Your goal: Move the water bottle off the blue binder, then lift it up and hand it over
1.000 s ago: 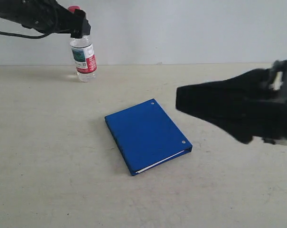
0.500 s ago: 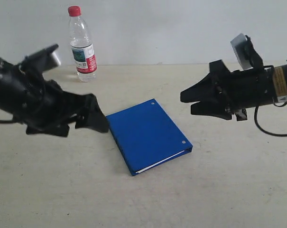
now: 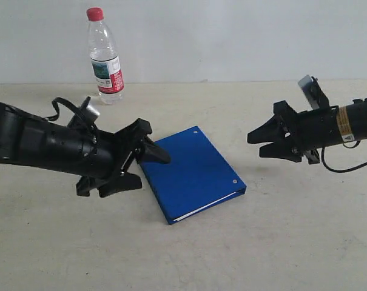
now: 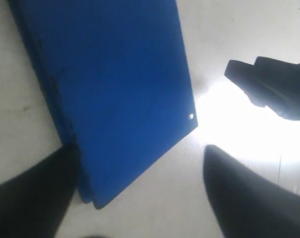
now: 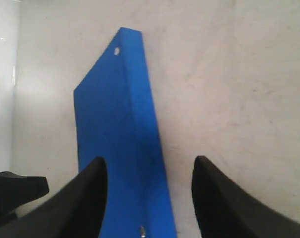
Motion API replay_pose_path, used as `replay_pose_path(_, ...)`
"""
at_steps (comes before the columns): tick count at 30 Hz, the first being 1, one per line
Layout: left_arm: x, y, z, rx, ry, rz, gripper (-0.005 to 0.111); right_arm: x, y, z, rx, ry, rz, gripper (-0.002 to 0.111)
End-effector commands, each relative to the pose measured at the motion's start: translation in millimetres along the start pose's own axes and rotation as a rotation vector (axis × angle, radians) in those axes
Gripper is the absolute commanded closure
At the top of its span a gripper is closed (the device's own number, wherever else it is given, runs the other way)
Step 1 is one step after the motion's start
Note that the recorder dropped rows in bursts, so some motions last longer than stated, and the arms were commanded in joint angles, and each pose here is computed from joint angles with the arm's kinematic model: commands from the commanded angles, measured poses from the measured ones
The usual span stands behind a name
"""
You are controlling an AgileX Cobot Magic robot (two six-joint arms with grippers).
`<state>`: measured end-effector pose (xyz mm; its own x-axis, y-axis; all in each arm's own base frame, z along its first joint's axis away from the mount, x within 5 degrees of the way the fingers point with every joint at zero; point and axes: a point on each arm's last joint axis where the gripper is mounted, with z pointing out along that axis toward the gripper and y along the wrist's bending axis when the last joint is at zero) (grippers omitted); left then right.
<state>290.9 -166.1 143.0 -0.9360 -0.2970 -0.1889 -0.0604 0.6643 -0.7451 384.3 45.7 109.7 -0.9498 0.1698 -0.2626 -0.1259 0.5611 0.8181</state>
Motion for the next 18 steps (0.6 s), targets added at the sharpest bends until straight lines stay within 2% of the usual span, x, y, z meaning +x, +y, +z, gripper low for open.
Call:
replay_pose_path(1,-1,7.7,23,0.051,0.075,-0.110,0.018,9,-15,18,-0.017,0.057,0.001,0.061)
replay_pose_path(4,-1,11.7,34,0.070,0.115,-0.127,0.017,18,-21,32,-0.062,0.116,0.018,0.061)
replay_pose_path(9,-15,18.6,50,0.031,0.081,-0.074,0.017,29,-23,66,-0.081,0.200,0.010,0.061)
replay_pose_path(11,-22,17.8,62,0.058,0.092,-0.057,0.019,35,-18,81,-0.121,0.251,0.002,0.061)
replay_pose_path(13,-27,12.5,74,0.136,0.133,-0.030,0.024,44,-10,94,-0.155,0.301,-0.012,0.061)
replay_pose_path(16,-33,-4.8,85,0.335,0.233,0.009,0.040,51,0,104,-0.164,0.335,-0.035,0.061)
replay_pose_path(18,-36,-20.8,85,0.492,0.293,0.080,0.054,54,5,106,-0.195,0.359,-0.036,0.061)
